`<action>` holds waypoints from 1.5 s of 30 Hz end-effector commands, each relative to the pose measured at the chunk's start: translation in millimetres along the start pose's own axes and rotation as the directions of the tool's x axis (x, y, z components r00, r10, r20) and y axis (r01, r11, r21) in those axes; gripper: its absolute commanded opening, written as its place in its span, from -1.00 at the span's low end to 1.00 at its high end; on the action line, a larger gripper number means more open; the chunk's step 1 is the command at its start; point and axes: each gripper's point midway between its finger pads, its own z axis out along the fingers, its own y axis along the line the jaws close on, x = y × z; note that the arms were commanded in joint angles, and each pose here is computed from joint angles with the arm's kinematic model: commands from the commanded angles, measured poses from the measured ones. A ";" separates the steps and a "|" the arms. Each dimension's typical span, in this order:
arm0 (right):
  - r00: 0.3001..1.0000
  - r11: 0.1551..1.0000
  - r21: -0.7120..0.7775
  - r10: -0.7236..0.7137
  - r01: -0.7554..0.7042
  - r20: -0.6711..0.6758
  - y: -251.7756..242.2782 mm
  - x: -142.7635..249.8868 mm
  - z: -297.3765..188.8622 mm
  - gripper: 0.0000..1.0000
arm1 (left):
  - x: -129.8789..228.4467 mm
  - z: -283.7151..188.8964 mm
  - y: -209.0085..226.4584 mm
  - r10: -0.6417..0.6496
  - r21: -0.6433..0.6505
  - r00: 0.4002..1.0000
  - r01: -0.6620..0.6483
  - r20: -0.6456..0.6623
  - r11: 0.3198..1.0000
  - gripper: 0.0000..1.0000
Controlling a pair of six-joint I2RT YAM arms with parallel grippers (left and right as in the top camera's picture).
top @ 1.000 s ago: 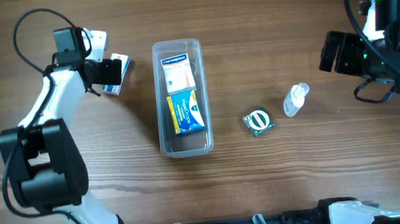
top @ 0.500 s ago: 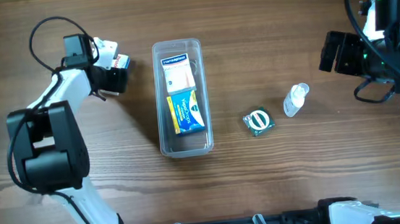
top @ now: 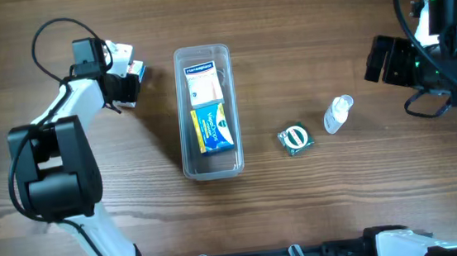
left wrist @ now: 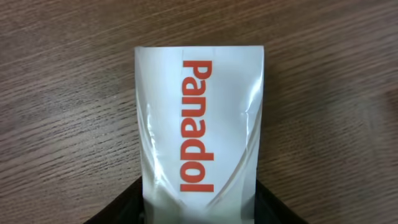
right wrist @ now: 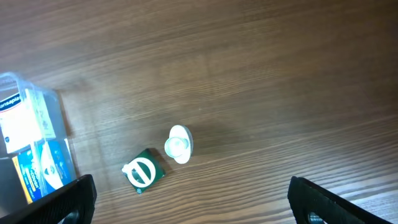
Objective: Pack container
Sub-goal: 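Lift the Panadol box and carry it over the container, then lower the Panadol box into the container beside the Hansaplast box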
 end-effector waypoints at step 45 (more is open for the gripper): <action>1.000 1.000 0.018 -0.002 0.002 0.007 -3.2 -3.2 0.5 0.99 | -15.1 -91.8 -222.2 -0.348 -0.004 0.938 0.348 -0.003 0.938 0.04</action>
